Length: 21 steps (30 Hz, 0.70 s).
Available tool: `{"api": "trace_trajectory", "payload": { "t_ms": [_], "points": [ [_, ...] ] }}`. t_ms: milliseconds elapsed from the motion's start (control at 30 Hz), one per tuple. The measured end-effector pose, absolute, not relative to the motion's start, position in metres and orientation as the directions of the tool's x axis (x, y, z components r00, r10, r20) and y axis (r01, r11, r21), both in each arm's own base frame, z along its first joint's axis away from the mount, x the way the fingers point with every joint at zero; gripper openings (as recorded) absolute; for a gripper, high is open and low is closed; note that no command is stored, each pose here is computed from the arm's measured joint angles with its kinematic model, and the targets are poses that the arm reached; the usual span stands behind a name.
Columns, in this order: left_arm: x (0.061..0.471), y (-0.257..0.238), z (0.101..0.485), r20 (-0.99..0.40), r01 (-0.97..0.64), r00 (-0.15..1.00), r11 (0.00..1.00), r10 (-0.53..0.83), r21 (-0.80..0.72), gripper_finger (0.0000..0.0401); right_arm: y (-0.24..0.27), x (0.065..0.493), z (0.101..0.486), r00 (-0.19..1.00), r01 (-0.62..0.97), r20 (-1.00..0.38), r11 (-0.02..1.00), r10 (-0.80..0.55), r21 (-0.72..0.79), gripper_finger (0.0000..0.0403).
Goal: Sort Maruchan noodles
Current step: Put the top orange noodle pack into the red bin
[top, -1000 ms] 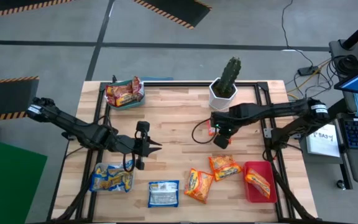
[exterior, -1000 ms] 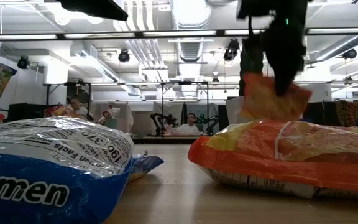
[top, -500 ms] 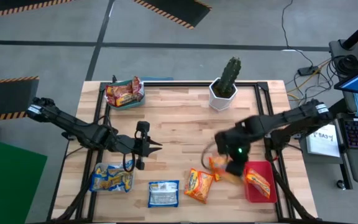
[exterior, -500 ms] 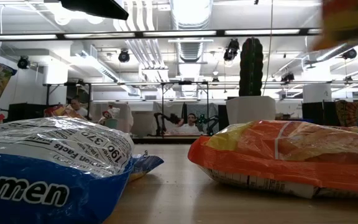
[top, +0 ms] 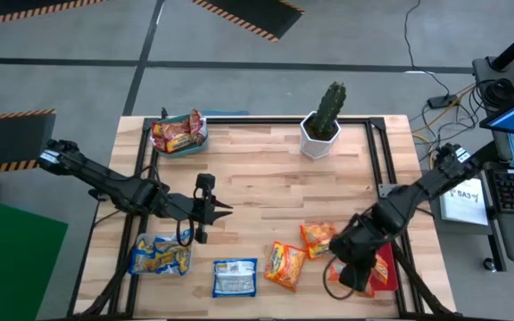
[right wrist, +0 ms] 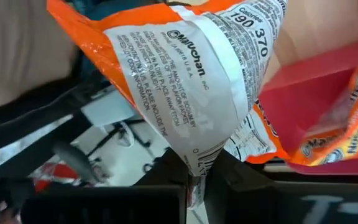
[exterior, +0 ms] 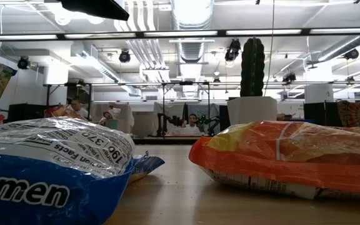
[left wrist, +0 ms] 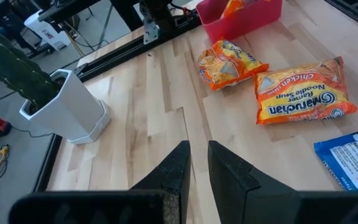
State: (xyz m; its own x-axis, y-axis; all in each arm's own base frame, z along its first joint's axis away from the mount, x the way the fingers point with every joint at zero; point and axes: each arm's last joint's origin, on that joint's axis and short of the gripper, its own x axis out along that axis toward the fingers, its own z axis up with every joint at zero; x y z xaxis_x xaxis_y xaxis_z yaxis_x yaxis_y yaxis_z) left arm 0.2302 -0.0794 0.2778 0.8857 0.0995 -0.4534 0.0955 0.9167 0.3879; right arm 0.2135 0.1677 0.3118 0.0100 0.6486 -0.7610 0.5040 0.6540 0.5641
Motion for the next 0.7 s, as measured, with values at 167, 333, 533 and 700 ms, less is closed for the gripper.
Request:
{"api": "trace_trajectory", "payload": {
  "t_ms": [167, 333, 533, 700],
  "points": [
    [0.230, -0.079, 0.278, -0.453, 0.096, 0.886, 0.916, 0.100, 0.389, 0.0039, 0.182, 0.197, 0.297, -0.059, 0.544, -0.790, 0.683, 0.611, 0.488, 0.0011],
    [0.230, -0.079, 0.278, -0.453, 0.096, 0.886, 0.916, 0.100, 0.389, 0.0039, 0.193, 0.178, 0.276, -0.155, 0.559, -0.808, 0.725, 0.568, 0.403, 0.0011],
    [0.230, -0.079, 0.278, -0.452, 0.096, 0.886, 0.916, 0.099, 0.389, 0.0039, 0.191, 0.167, 0.260, -0.212, 0.582, -0.820, 0.743, 0.531, 0.331, 0.0011],
    [0.231, -0.080, 0.279, -0.443, 0.092, 0.891, 0.918, 0.097, 0.386, 0.0039, 0.180, 0.156, 0.257, -0.263, 0.626, -0.839, 0.746, 0.476, 0.227, 0.0011]
  ]
}}
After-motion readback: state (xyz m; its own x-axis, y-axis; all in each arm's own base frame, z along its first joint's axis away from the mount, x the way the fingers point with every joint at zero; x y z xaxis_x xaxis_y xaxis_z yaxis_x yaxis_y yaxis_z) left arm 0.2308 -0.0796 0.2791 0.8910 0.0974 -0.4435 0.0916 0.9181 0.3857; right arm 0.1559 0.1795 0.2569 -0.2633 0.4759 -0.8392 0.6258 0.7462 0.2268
